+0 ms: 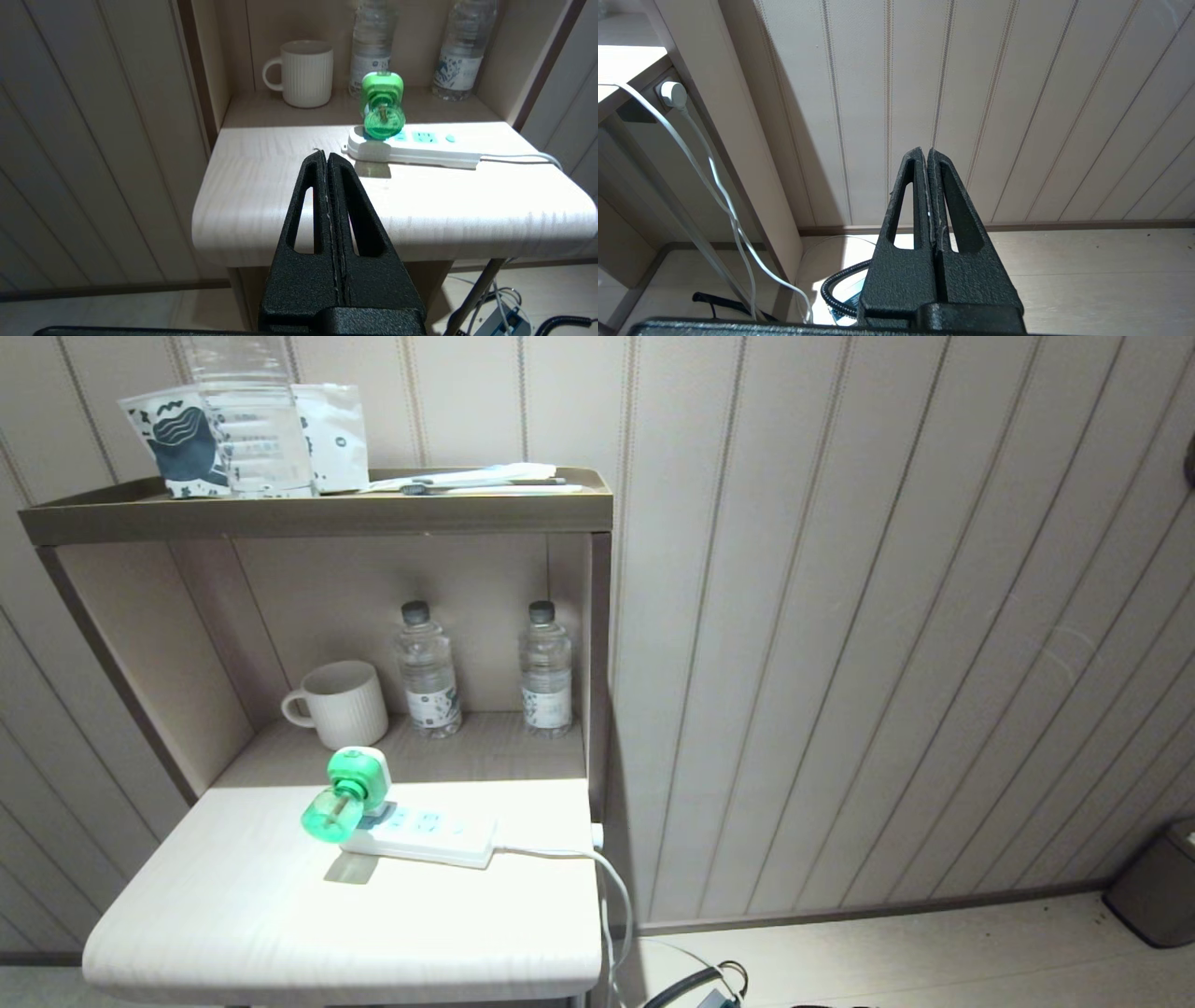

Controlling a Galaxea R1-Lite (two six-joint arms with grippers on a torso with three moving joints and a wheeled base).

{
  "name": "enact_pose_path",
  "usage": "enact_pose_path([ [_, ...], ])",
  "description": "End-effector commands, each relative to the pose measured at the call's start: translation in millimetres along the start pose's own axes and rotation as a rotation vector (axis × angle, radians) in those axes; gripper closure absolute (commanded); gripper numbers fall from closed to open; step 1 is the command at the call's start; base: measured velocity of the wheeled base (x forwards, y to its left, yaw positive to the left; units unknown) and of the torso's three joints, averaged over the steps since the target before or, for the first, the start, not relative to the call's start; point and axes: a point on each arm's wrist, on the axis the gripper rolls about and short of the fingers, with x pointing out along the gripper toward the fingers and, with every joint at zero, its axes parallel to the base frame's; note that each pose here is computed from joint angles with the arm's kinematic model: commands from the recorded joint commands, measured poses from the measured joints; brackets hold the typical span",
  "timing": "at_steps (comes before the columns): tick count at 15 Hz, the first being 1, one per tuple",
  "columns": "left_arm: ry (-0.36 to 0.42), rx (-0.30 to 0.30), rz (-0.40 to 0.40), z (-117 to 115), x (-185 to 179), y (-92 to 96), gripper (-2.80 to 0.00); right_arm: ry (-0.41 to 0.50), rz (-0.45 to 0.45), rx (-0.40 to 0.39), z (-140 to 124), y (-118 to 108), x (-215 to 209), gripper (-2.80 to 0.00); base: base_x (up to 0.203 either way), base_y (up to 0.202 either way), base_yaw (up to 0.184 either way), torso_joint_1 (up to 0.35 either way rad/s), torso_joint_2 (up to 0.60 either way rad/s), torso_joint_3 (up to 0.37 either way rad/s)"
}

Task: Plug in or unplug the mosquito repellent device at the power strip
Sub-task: Hold the socket with your right hand and unplug it with your left hand

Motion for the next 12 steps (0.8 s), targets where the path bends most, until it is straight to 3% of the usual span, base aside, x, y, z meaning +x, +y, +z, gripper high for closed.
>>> enact_pose_path([
  [1,0.036,-0.001,0.001,4.8,5.6,0.3,0.0,0.01,0.0,0.0,0.9,0.0,-0.7,0.0,0.0,0.0,0.0,0.0,0.0,0.0],
  [3,0.037,-0.001,0.007,-1.5,4.0,0.2,0.0,0.061,0.004,-0.003,3.9,0.2,-4.9,0.0,0.0,0.0,0.0,0.0,0.0,0.0],
  [5,0.034,-0.001,0.01,-2.4,3.5,0.2,0.0,0.039,0.035,-0.005,25.2,1.2,-16.4,0.0,0.0,0.0,0.0,0.0,0.0,0.0],
  [8,0.016,-0.001,0.007,9.3,3.7,0.5,0.0,0.059,0.065,-0.004,46.6,2.0,-25.6,0.0,0.0,0.0,0.0,0.0,0.0,0.0],
  [12,0.02,-0.027,0.006,38.8,12.1,1.3,0.0,0.122,0.06,0.001,88.0,2.6,9.8,0.0,0.0,0.0,0.0,0.0,0.0,0.0],
])
